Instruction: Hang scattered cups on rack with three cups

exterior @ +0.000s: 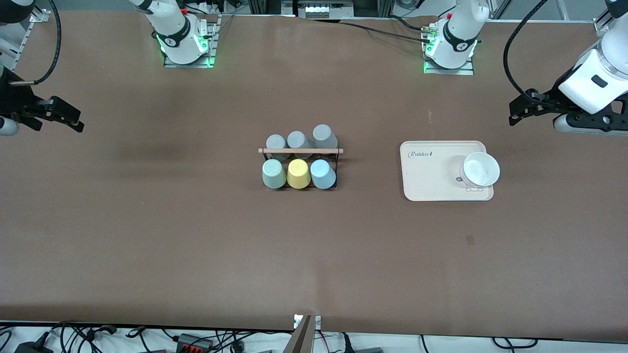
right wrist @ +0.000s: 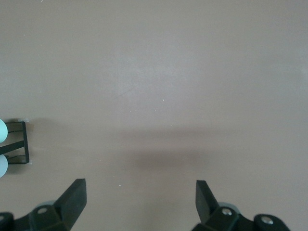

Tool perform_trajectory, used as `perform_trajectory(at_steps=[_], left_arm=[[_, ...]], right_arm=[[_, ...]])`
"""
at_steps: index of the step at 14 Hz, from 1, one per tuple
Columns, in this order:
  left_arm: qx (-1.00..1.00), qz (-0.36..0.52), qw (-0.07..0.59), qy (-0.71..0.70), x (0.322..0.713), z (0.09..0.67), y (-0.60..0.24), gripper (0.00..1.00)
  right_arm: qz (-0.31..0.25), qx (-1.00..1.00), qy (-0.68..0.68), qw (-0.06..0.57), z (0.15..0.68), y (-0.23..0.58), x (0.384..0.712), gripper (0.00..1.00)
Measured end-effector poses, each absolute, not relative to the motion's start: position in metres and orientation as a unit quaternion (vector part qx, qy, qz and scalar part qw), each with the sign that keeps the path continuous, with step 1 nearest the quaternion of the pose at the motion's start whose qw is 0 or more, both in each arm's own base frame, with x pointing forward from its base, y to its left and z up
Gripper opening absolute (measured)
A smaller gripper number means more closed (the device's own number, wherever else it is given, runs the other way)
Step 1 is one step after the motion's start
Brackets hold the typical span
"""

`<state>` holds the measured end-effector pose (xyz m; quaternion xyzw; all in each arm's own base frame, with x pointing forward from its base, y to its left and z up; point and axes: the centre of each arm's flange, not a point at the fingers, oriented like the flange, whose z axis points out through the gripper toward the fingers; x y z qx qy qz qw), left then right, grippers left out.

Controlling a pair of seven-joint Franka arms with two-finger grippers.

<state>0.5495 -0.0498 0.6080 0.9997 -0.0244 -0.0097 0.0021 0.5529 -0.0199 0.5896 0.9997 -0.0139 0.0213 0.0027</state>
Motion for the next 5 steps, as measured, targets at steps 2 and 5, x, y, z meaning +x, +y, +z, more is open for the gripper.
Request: perform_trajectory(at_steps=[2,5], left_arm=[[1.0,-0.01,0.002,-0.024,0.5495,0.608,-0.0498,1.0],[1.0,-0.01,0.002,-0.024,0.5495,0.608,-0.0497,1.0]], right_arm=[[0.02,1.0,-0.013,0.003,0.588,-0.0194,0.5528,1.0],[0.019,1.0,-0.01,0.003,0.5877,-0.0193,0.5527,1.0]])
